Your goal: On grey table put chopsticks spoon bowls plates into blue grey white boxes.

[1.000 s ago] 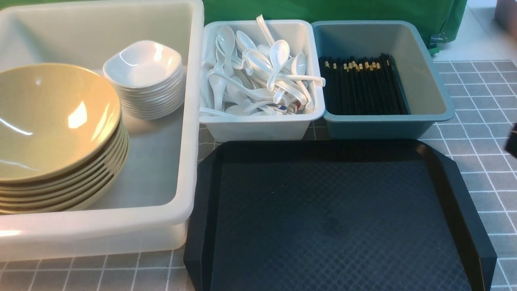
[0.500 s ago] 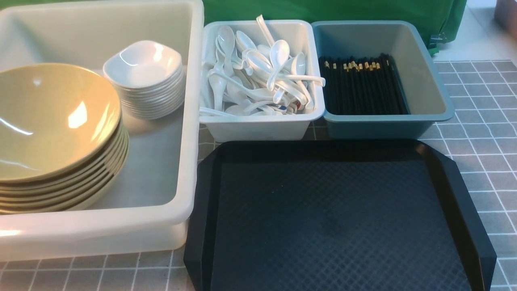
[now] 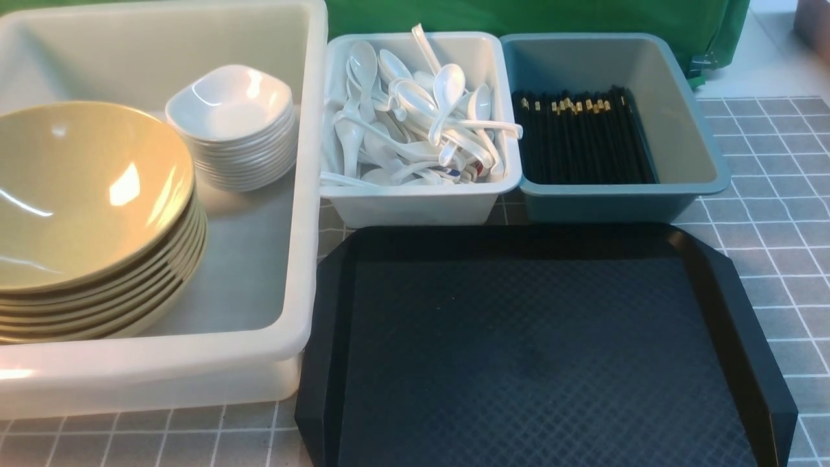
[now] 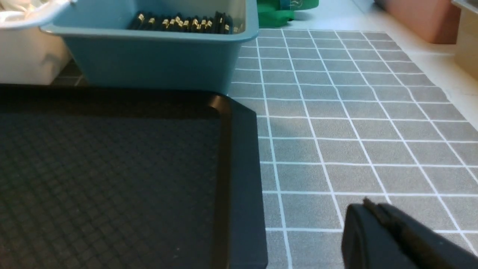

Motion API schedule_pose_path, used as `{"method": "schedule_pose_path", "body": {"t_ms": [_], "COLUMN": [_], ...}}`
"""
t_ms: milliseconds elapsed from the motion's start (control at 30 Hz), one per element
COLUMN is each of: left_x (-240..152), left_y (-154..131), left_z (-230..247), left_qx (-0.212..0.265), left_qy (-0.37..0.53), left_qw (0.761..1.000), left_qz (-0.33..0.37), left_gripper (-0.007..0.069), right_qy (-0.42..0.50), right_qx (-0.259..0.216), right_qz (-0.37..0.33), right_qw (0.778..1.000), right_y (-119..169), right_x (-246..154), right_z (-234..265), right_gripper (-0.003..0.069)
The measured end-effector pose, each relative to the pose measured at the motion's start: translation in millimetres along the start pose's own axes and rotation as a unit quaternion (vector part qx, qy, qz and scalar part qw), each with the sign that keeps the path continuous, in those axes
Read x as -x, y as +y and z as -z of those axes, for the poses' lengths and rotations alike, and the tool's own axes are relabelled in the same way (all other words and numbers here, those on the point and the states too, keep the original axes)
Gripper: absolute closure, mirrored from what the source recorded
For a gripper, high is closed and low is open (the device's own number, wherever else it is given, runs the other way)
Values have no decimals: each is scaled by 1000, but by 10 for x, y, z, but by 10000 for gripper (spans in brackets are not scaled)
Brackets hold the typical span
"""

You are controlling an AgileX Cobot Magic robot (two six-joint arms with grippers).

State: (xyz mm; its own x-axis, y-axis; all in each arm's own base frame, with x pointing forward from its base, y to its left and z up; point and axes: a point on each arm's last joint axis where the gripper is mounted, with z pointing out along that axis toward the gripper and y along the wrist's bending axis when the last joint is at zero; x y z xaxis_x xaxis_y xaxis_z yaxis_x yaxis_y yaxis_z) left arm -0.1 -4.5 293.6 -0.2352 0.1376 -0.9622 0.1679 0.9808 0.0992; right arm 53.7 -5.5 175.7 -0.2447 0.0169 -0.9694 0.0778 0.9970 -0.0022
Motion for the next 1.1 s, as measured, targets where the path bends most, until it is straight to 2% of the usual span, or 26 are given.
{"method": "schedule_pose_path", "body": {"t_ms": [1100], "left_x": [-73], "left_y": [-2], "left_z": [-91], "left_qx": [1], "left_qy": [1], "left_qw": [1000], "left_qz": [1], "left_gripper": [636], "right_qy": [1], "right_qx": [0], "right_qz": [0], "right_qw": [1000], "right_y": [0], "right_x": [-2], "right_z": [0], "right_gripper": [615]}}
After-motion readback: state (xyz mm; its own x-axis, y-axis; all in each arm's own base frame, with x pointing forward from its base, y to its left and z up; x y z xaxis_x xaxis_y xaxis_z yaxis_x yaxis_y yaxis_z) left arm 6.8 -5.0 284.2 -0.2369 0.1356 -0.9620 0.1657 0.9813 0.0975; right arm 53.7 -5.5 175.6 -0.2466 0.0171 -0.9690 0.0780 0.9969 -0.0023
